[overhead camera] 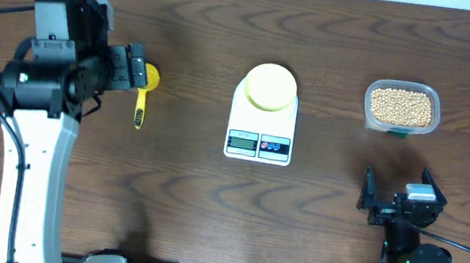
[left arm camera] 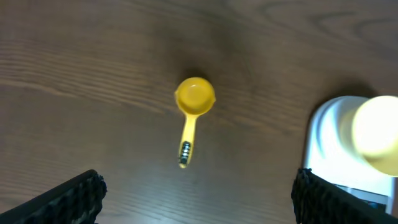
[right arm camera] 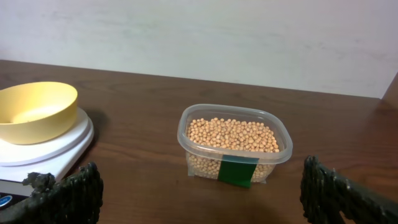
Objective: Scoop item into bowl and weigh 50g on scale
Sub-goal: 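Move the left gripper forward over the yellow scoop handle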
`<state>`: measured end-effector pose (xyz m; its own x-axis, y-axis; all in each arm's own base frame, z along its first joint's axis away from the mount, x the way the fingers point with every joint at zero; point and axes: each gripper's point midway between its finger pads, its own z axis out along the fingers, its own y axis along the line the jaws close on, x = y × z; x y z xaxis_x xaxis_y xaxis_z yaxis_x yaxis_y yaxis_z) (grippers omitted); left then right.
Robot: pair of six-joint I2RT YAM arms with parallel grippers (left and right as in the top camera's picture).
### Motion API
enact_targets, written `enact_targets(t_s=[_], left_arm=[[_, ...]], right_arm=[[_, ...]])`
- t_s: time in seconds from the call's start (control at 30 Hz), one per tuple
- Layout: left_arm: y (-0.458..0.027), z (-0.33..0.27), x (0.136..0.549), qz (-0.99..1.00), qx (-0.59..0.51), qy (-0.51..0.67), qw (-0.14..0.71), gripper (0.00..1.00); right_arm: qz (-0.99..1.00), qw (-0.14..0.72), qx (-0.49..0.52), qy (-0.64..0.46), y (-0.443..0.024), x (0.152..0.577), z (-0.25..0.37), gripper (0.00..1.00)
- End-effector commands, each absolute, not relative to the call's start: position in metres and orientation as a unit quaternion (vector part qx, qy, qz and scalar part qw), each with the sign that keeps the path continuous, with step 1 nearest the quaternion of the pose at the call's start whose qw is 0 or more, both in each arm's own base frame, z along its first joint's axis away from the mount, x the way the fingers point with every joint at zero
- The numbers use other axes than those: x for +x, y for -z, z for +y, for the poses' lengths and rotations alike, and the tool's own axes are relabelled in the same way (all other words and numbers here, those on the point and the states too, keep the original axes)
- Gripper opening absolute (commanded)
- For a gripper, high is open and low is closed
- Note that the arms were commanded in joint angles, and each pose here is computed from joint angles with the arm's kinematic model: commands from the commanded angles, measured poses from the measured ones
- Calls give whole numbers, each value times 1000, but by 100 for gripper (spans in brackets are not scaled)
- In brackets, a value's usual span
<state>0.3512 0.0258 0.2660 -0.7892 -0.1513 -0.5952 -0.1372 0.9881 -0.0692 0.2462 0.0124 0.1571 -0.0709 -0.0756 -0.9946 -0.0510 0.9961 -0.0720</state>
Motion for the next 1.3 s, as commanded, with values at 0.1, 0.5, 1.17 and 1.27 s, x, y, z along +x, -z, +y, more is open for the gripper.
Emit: enact_targets(t_s=[0.1, 0.5, 1.17, 1.27], left_arm=[[-246, 42, 372, 954, -36, -7, 297, 98], [-201, 57, 423, 953, -37, 58, 295, 97], [-111, 67, 446, 974, -48, 58, 215, 68], [-96, 68, 445, 977, -50, 59, 198, 63]], right_arm=[[730, 681, -50, 11, -157, 246, 14, 99], [730, 681, -50, 11, -157, 246, 14, 99], [730, 681, -50, 11, -157, 246, 14, 99], [730, 681, -50, 11, -157, 246, 14, 99]])
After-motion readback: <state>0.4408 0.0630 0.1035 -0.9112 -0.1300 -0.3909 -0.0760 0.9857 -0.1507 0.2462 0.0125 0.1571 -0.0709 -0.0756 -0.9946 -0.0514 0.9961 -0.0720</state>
